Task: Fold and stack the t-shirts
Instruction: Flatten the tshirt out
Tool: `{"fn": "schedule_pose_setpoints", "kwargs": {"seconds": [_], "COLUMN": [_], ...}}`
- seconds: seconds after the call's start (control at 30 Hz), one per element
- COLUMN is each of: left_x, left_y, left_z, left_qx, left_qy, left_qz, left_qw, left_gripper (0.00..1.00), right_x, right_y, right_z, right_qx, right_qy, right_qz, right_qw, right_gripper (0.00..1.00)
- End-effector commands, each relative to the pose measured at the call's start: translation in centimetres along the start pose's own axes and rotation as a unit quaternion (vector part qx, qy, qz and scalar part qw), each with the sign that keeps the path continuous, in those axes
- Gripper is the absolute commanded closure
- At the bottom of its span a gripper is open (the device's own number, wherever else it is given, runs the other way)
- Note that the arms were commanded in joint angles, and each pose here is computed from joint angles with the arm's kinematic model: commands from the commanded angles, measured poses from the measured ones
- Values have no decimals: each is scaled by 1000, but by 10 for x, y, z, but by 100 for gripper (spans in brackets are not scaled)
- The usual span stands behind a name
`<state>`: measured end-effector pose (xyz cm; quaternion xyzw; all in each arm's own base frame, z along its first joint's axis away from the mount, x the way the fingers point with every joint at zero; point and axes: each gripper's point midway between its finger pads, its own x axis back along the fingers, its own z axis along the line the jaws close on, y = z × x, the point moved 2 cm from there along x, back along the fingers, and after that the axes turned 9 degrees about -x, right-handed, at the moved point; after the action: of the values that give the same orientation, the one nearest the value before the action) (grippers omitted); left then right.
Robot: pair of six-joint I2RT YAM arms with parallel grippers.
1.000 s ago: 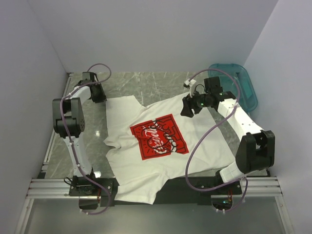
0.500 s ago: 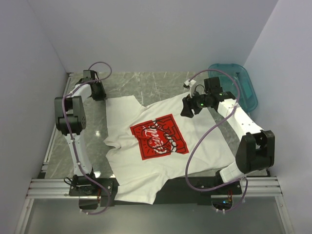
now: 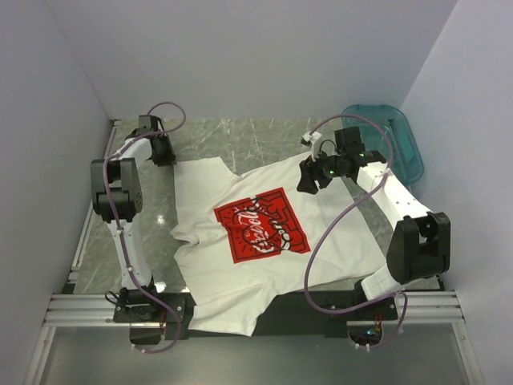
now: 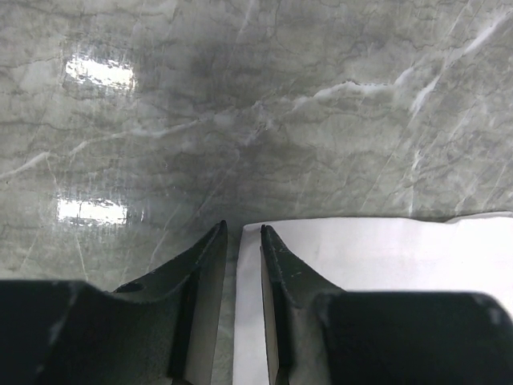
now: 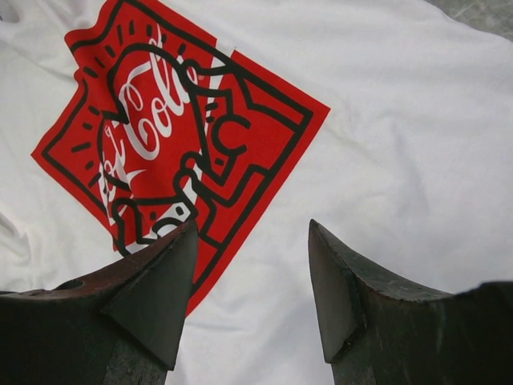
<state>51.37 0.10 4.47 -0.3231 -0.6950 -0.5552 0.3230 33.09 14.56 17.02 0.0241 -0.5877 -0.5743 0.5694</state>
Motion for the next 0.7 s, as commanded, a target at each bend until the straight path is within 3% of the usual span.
{"fn": "schedule_pose_setpoints", "kwargs": {"seconds": [0.0, 0.27, 0.47, 0.6, 0.67], "left_x": [-8, -14, -14, -8, -1], "left_y": [-12, -21, -27, -18, -12], "left_z": [-1, 9, 9, 4, -14], "left_qx": [-27, -40, -41, -39, -46], "left_qy": [28, 92, 89, 78, 60], "left_qz": [22, 48, 56, 42, 27], "left_qw": [999, 994, 994, 995, 997], "left_gripper": [70, 76, 86, 100, 100], "right_x": [1, 2, 2, 2, 2], "right_y": [5, 6, 6, 6, 5], "right_z": [-4, -3, -3, -4, -6], "right_qx": [4, 9, 8, 11, 11], "right_qy": [-5, -4, -4, -6, -12], "right_qz": [-10, -11, -10, -11, -8], "right_qw": [1000, 1000, 1000, 1000, 1000], "right_gripper": [36, 36, 36, 36, 36]}}
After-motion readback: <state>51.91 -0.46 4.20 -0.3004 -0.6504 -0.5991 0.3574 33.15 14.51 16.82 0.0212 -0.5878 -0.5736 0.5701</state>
